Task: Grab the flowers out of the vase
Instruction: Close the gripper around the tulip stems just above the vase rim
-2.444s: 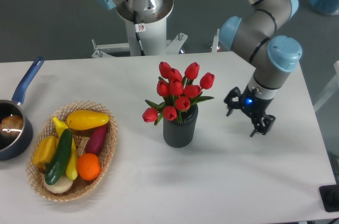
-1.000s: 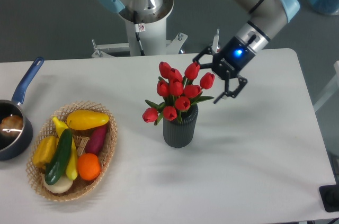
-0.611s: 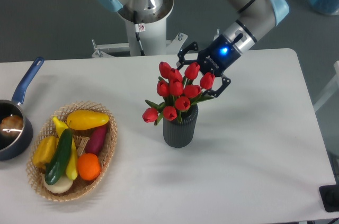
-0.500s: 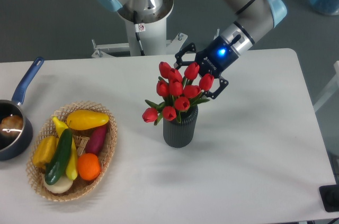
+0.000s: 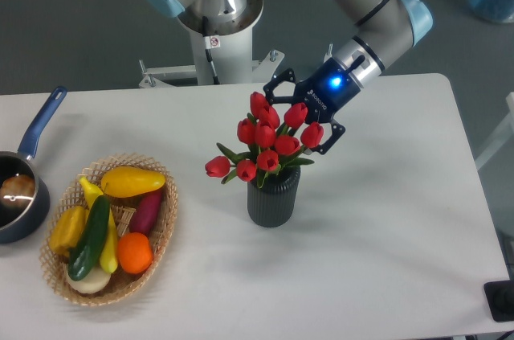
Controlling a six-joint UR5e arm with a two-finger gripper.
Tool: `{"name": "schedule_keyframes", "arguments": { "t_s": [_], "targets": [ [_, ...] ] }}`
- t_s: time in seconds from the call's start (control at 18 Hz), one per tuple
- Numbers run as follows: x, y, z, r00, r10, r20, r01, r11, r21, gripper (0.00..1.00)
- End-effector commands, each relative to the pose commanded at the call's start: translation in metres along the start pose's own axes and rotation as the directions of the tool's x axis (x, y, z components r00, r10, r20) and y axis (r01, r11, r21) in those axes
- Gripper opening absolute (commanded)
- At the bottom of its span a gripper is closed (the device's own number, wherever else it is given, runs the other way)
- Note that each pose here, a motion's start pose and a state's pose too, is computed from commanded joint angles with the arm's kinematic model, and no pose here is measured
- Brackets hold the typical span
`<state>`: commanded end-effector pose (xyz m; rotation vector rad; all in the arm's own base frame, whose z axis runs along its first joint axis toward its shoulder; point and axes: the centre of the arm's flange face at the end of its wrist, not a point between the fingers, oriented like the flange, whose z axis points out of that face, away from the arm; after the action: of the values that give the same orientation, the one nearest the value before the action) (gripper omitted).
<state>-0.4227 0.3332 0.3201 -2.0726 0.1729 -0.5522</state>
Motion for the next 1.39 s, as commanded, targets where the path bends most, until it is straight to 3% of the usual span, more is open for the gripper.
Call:
{"name": "schedule_keyframes", "arguments": {
  "t_s": [0.11,0.28,0.39,0.89,1.11,1.39],
  "targets": [
    [-0.002,0.0,-0.001,1.0,-0.005,0.005,0.005,1.0,0.024,0.71],
    [-0.011,0.009,-0.006,1.0,-0.021,0.012,0.021,0.999,0.032,0.73],
    [-0.015,0.008,-0.007,1.0,-0.022,0.014,0.022,0.999,0.032,0.8],
    [-0.015,0.008,-0.006,1.0,-0.023,0.012,0.022,0.999,0.033,0.77],
    [-0.015,0.009,-0.005,1.0,-0.023,0.01,0.023,0.999,0.033,0.59],
    [-0.016,0.009,-0.008,1.0,-0.015,0.015,0.014,0.999,0.036,0.17]
  ]
}}
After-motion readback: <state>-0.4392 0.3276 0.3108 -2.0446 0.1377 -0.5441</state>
